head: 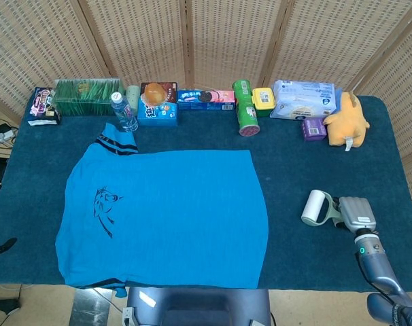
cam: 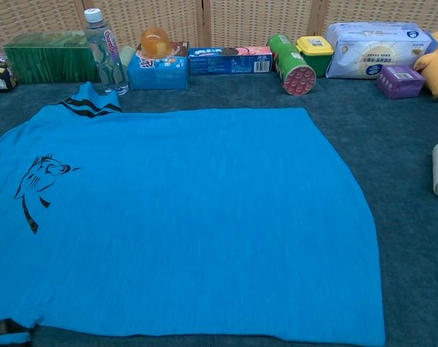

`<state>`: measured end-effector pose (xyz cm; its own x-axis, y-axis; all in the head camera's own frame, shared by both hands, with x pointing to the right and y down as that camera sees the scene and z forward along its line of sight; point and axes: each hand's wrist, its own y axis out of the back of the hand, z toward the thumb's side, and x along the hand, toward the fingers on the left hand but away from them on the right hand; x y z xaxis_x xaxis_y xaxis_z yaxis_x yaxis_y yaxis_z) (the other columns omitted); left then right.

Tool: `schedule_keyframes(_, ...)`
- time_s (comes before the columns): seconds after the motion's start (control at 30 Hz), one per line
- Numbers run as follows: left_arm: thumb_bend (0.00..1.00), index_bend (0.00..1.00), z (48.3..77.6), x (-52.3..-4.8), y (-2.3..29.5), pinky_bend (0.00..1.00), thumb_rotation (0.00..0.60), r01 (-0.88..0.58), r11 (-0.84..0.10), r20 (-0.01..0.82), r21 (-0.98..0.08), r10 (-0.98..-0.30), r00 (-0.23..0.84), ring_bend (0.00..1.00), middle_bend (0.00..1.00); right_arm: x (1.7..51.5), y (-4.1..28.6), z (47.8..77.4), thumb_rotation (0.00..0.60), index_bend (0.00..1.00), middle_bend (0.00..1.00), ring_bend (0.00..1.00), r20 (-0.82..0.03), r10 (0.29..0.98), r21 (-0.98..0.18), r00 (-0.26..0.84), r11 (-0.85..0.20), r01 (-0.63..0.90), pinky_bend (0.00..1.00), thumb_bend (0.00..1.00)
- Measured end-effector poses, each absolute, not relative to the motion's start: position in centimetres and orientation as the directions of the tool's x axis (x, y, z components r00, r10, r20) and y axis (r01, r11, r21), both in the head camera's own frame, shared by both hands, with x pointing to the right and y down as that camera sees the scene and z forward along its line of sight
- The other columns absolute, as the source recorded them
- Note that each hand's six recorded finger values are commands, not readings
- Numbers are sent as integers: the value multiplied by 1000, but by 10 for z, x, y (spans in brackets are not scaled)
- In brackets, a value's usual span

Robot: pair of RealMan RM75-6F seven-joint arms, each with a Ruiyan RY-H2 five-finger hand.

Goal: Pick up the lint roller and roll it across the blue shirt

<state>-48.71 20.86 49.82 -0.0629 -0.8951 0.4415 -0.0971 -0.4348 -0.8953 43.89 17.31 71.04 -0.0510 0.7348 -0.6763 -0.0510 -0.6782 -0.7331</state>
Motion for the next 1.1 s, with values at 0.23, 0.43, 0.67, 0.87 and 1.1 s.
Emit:
schedule_keyframes(0.23, 131, 0, 498, -487, 209, 79, 600, -97, -435, 442, -895, -895, -62, 0, 0, 436, 174, 712, 600, 498, 691, 558, -653, 757, -756, -14, -653, -47, 547, 1000)
schedule_keyframes(0.43, 131, 0, 498, -488, 208, 80, 600, -98, -435, 442, -895, -895, -63, 0, 0, 433, 174, 712, 600, 497, 688, 562, -641, 768, -767, 4, -640, -55, 636, 1000)
schedule_keyframes(0.67, 131, 0, 498, -488, 209, 79, 600, -99, -435, 442, -895, -895, -63, 0, 0, 430, 174, 710, 600, 496, 677, 622, -623, 782, -781, 15, -622, -61, 795, 1000)
schedule_keyframes(0.87, 131, 0, 497, -488, 209, 79, 600, -102, -434, 441, -895, -895, -63, 0, 0, 426, 171, 706, 600, 551, 739, 687, -606, 795, -795, 26, -605, -41, 935, 1000)
schedule_keyframes(1.1, 131, 0, 497, -488, 209, 79, 600, -103, -434, 442, -895, -895, -64, 0, 0, 421, 167, 704, 600, 641, 806, 732, -594, 804, -804, 38, -591, -73, 966, 1000)
